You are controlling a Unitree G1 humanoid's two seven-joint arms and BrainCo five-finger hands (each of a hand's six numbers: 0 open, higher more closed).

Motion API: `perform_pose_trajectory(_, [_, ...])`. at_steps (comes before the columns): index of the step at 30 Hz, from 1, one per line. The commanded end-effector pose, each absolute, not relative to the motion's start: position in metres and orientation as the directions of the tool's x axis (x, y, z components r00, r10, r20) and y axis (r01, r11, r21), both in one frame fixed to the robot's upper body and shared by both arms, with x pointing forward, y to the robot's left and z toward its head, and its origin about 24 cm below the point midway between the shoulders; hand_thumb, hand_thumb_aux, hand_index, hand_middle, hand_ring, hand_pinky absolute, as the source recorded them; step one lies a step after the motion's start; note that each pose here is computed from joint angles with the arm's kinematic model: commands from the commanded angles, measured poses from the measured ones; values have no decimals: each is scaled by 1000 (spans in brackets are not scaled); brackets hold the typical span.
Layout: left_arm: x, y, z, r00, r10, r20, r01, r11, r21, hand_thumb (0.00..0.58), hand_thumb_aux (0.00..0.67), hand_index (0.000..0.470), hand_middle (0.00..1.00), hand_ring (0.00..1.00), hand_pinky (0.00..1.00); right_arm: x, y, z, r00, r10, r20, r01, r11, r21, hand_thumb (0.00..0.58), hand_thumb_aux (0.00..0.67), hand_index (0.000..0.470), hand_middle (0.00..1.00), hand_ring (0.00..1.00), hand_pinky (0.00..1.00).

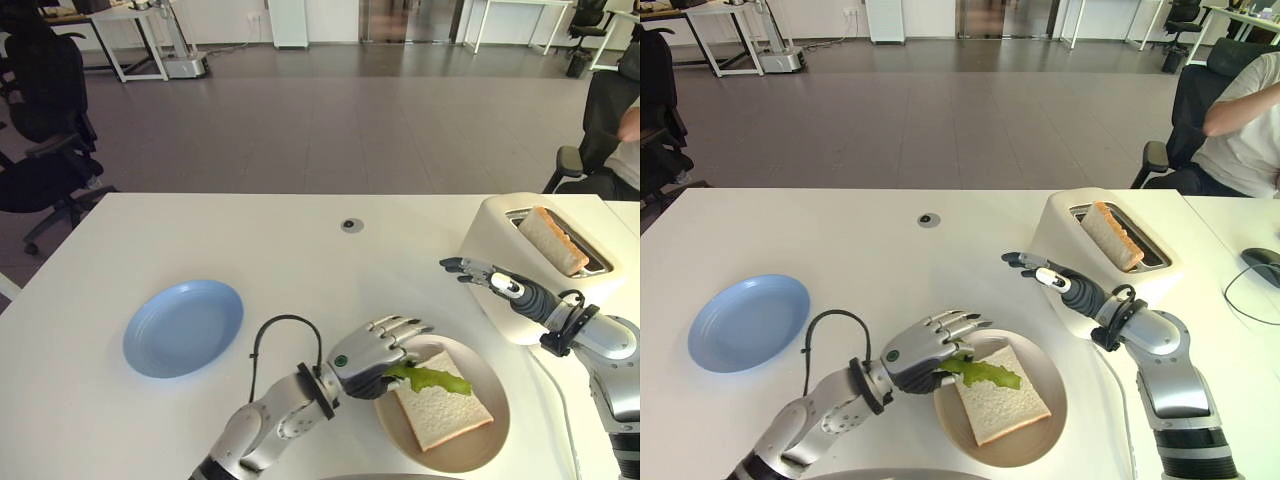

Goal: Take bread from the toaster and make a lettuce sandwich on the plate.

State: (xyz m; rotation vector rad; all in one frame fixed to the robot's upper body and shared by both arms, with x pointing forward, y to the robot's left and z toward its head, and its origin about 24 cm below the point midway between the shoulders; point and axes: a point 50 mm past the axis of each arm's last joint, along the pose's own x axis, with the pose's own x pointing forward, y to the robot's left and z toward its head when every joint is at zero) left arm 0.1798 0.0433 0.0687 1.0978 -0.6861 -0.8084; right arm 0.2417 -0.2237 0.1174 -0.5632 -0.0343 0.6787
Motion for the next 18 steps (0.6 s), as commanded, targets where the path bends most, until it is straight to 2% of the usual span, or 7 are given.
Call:
perform_pose_trajectory(1, [187, 36, 68, 542, -838, 64, 199, 202, 959, 580, 670, 470, 0, 0, 0, 242, -220, 114, 778, 610, -150, -593, 635, -495, 0, 0, 0, 0, 0, 0])
perform_pose_trajectory(15, [181, 16, 62, 532, -846, 38, 216, 179, 960, 580, 670, 470, 0, 0, 0, 240, -211, 110, 755, 638, -154, -621, 620, -479, 0, 0, 0, 0, 0, 0])
perform_pose_trajectory(16, [180, 14, 60, 530, -847, 30, 221, 172, 960, 505, 428, 300, 0, 0, 0, 240, -210, 109, 754, 638, -154, -622, 620, -478, 0, 0, 0, 0, 0, 0])
perform_pose_trajectory(17, [180, 13, 58, 528, -849, 21, 225, 164, 960, 460, 365, 256, 0, 0, 0, 240, -210, 109, 753, 640, -155, -624, 619, -477, 0, 0, 0, 0, 0, 0])
perform_pose_trajectory(18, [179, 13, 56, 528, -849, 14, 227, 157, 961, 357, 255, 179, 0, 0, 0, 239, -210, 109, 752, 641, -156, -626, 618, -476, 0, 0, 0, 0, 0, 0])
